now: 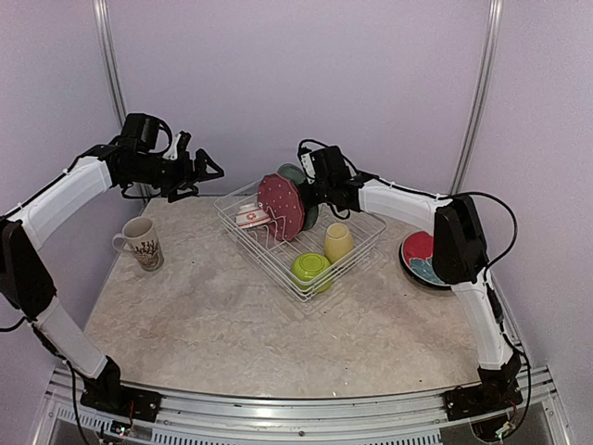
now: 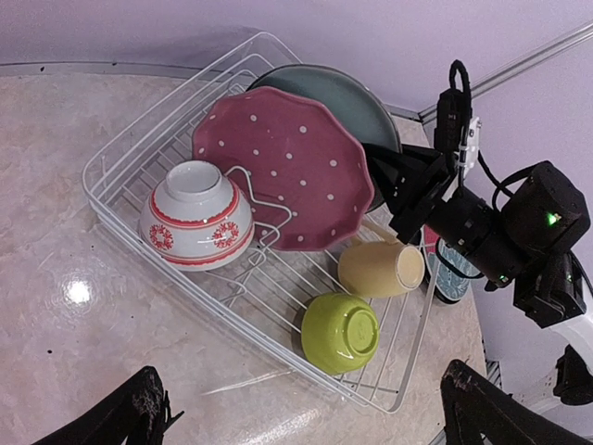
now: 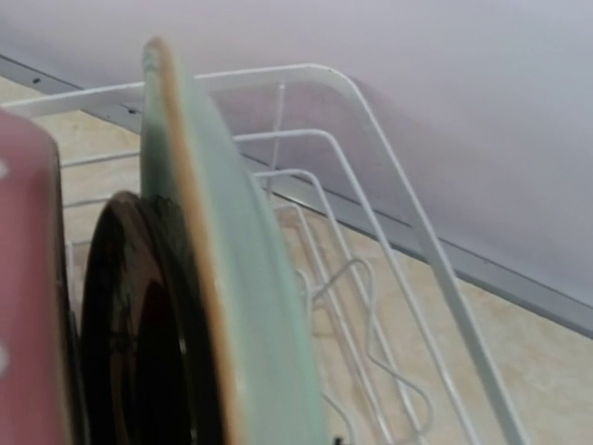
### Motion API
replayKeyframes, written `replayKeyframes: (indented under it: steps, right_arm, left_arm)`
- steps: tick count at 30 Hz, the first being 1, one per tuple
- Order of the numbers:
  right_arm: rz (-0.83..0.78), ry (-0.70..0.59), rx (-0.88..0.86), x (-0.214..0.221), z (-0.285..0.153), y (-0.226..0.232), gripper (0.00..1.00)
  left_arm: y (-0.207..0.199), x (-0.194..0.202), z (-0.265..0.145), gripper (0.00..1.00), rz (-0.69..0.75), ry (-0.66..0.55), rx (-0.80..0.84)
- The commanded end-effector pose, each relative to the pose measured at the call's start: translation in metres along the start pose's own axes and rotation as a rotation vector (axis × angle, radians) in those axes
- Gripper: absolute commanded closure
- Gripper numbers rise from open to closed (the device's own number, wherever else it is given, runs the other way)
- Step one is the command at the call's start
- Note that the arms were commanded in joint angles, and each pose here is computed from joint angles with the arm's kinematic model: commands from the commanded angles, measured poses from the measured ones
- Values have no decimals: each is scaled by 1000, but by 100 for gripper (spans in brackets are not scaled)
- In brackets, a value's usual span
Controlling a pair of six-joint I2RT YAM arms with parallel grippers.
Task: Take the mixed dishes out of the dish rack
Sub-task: Grab the plate from the dish rack.
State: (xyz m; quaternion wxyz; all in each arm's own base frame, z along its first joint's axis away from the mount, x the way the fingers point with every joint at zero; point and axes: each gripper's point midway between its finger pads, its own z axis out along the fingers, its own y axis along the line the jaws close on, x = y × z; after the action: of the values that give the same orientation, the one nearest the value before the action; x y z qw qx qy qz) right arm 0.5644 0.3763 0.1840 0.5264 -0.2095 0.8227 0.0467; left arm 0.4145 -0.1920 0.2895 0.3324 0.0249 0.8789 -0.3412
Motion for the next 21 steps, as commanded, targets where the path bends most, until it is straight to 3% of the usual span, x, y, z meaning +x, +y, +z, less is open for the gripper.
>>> replayKeyframes:
  steps: [1,11,21]
  right_arm:
    - [-27,-79,167,-58,-51,-50,100]
    - [8,-134,298,-95,-104,-83,100]
    - [188,-208,283,-114,-146,-97,100]
  left_arm:
    - [-2,-6,-2,1,29,-11,-6]
    - [-3,-6,-1,1,28,-9,-3]
    - [-3,-4,0,1,35,-6,-9]
